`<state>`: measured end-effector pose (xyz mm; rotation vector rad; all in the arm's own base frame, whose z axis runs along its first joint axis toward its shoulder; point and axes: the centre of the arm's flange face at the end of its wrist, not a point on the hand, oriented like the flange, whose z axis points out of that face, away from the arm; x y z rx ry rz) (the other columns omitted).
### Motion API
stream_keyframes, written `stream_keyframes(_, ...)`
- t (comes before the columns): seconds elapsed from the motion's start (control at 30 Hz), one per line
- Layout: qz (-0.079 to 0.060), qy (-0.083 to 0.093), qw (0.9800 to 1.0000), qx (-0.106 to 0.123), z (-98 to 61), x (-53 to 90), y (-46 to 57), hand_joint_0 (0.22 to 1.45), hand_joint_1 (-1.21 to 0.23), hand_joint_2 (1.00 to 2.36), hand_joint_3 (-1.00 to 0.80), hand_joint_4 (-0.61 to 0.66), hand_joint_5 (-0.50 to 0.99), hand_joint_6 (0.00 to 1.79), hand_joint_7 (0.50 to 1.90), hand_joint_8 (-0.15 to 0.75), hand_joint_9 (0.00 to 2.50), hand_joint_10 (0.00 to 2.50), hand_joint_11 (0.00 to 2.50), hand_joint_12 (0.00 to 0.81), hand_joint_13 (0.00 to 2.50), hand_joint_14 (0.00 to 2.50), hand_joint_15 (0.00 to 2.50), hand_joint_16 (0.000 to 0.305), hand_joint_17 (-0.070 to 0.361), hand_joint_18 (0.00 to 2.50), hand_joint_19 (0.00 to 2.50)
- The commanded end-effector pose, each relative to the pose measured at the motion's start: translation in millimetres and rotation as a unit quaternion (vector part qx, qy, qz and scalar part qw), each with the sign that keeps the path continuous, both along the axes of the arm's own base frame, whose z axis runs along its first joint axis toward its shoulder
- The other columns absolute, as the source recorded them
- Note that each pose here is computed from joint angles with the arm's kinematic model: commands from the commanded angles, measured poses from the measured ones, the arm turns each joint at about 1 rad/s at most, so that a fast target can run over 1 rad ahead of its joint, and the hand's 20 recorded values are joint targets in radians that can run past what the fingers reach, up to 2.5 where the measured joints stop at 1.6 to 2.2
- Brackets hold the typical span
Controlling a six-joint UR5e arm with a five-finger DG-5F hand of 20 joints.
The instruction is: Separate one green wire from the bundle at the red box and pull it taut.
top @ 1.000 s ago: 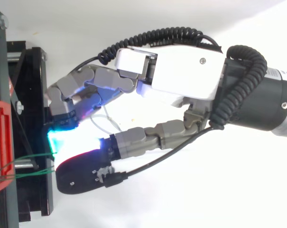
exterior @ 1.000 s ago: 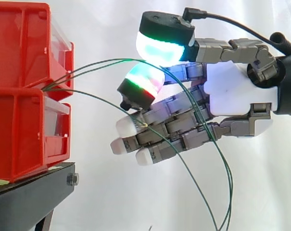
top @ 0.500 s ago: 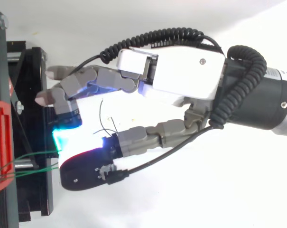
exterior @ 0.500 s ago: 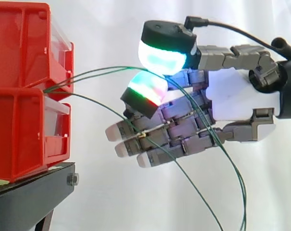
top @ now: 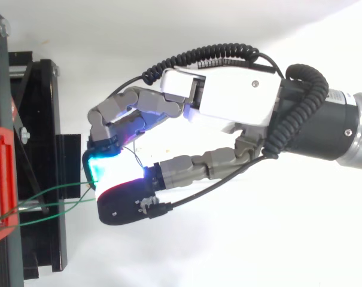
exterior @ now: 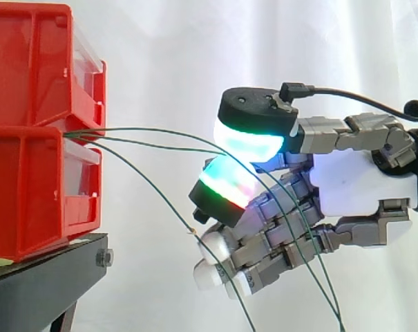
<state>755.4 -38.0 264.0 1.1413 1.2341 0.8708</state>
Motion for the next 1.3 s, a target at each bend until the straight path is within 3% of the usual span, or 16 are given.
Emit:
stream_keyframes(0.0, 0.001, -0.001, 1.0000, 0.000, 0.1, 0.2, 1.4, 0.60, -0.75, 1.03, -0.09, -0.03, -0.18, 0.82, 1.31, 0.269, 0.66, 0.01, 0.41, 0.354, 0.58, 0.01, 0.18, 0.057, 0.129, 0.57, 0.25)
stream_keyframes(0.27, 0.002, 0.003, 1.0000, 0.004, 0.1, -1.1, 1.4, 0.60, -0.75, 1.03, -0.07, -0.01, -0.18, 0.82, 1.32, 0.259, 0.61, 0.01, 0.26, 0.347, 0.51, 0.00, 0.10, 0.056, 0.126, 0.56, 0.22)
stream_keyframes(0.4, 0.004, 0.020, 0.9998, -0.001, 14.1, -10.0, -1.8, 0.60, -0.75, 1.03, -0.07, -0.01, -0.18, 0.82, 1.33, 0.261, 0.62, 0.01, 0.26, 0.349, 0.50, 0.00, 0.11, 0.056, 0.127, 0.55, 0.23)
stream_keyframes(0.47, 0.003, 0.026, 0.9997, -0.004, 29.7, -17.2, -1.3, 0.60, -0.75, 1.03, -0.07, -0.01, -0.18, 0.82, 1.32, 0.262, 0.62, 0.01, 0.28, 0.351, 0.50, 0.00, 0.11, 0.056, 0.127, 0.55, 0.23)
stream_keyframes(0.67, 0.004, 0.032, 0.9993, -0.019, 50.6, -26.1, -2.9, 0.60, -0.74, 1.03, -0.05, 0.00, -0.18, 0.83, 1.34, 0.276, 0.65, 0.01, 0.36, 0.358, 0.51, 0.00, 0.13, 0.057, 0.127, 0.55, 0.23)
stream_keyframes(0.83, 0.004, 0.028, 0.9991, -0.030, 65.0, -30.5, -3.8, 0.60, -0.73, 1.03, -0.05, 0.01, -0.18, 0.83, 1.33, 0.283, 0.66, 0.01, 0.39, 0.362, 0.51, 0.01, 0.14, 0.057, 0.128, 0.56, 0.24)
stream_keyframes(1.03, -0.001, 0.025, 0.9990, -0.037, 63.9, -28.9, -4.5, 0.60, -0.73, 1.03, -0.04, 0.02, -0.18, 0.84, 1.32, 0.287, 0.67, 0.01, 0.41, 0.366, 0.52, 0.01, 0.14, 0.057, 0.128, 0.56, 0.25)
stream_keyframes(1.27, 0.005, 0.016, 0.9976, -0.067, 66.4, -25.5, 3.9, 0.60, -0.73, 1.03, -0.04, 0.02, -0.18, 0.84, 1.32, 0.287, 0.68, 0.01, 0.43, 0.367, 0.52, 0.01, 0.15, 0.057, 0.128, 0.56, 0.25)
